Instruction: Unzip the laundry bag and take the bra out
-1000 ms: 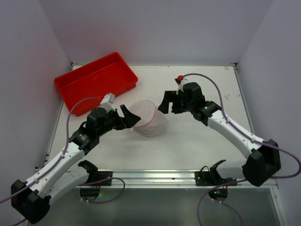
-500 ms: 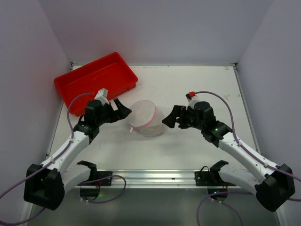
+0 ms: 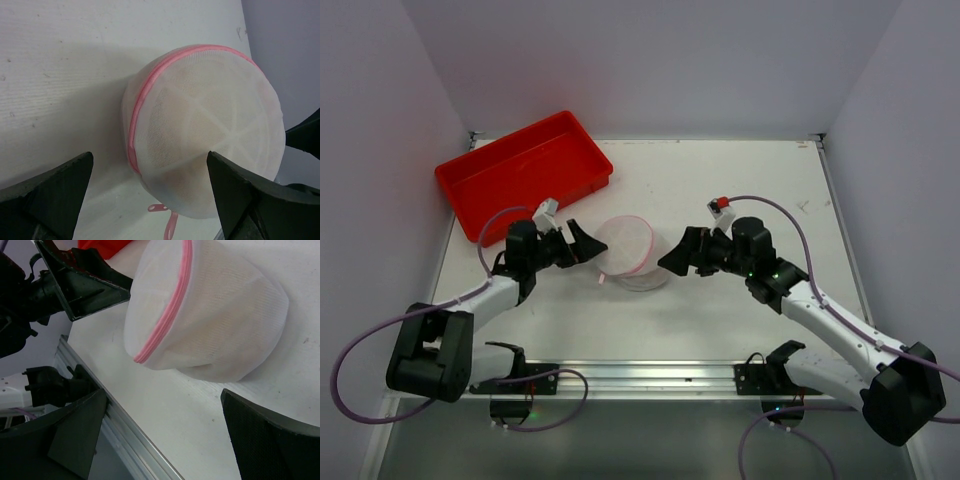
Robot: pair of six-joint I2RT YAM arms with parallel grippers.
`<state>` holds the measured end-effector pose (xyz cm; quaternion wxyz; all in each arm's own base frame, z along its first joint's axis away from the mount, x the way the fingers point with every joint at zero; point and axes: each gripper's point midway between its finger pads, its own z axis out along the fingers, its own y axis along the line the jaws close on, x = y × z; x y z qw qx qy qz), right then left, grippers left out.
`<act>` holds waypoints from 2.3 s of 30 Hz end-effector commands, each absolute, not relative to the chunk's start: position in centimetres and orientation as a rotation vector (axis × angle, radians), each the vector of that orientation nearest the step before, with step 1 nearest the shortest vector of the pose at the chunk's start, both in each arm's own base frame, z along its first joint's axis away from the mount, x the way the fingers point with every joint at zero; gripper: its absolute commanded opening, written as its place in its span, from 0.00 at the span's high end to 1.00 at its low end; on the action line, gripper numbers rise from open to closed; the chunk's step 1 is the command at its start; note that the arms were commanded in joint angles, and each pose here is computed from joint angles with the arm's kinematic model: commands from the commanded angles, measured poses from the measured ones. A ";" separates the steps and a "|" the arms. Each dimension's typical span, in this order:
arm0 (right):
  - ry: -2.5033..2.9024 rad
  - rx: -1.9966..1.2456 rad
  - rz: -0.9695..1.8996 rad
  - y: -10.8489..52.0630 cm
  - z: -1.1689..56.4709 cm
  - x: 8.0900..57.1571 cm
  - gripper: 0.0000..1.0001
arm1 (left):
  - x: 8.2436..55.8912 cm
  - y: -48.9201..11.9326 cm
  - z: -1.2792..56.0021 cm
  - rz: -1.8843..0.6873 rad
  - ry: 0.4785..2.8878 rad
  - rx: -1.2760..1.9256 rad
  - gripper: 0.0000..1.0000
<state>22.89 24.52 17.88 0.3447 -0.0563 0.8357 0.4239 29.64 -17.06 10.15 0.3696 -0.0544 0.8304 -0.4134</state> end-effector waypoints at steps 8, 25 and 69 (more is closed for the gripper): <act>2.103 -0.250 1.198 25.7 19.6 22.0 0.02 | 28.4 -18.8 11.4 -1.282 1.936 -0.071 0.07; 2.049 -0.279 1.033 24.8 21.0 22.8 0.03 | 26.0 -20.9 16.4 -1.321 1.890 -0.091 0.83; 2.295 -0.174 0.971 37.6 14.4 18.7 0.64 | 25.3 -21.4 16.2 -1.143 1.881 -0.708 1.00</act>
